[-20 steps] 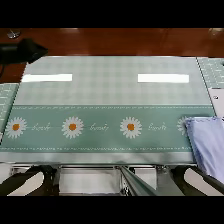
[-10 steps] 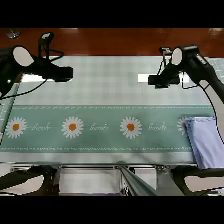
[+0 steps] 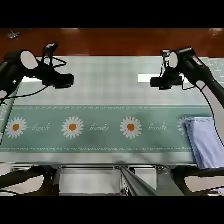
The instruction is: Fold the shirts.
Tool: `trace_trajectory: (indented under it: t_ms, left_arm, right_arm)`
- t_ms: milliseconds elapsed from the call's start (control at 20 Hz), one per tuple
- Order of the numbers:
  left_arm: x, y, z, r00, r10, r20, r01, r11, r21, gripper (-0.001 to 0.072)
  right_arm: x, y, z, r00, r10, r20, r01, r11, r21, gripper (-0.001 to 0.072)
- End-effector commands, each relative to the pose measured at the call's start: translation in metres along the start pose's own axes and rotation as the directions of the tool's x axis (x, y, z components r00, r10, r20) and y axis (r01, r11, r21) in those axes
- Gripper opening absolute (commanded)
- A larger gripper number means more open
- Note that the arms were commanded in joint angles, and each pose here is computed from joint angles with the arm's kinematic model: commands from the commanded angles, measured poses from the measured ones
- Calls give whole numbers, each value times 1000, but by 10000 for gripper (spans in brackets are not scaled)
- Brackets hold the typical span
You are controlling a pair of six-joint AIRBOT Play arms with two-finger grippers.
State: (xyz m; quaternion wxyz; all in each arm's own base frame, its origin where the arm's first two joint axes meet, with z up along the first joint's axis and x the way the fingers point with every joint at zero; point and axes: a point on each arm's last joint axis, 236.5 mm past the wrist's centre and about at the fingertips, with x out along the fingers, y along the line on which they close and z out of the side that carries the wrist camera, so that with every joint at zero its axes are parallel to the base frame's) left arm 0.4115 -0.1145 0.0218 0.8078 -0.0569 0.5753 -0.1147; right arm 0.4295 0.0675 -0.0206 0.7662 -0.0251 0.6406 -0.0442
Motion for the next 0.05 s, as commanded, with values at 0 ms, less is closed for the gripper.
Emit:
trace_trajectory:
  t_ms: [0]
  left_arm:
    - [1, 1, -2, 1000, 3, -11, -3, 1000, 0, 23]
  right_arm:
    - [0, -1, 0, 1000, -5, 0, 5, 1000, 1, 18]
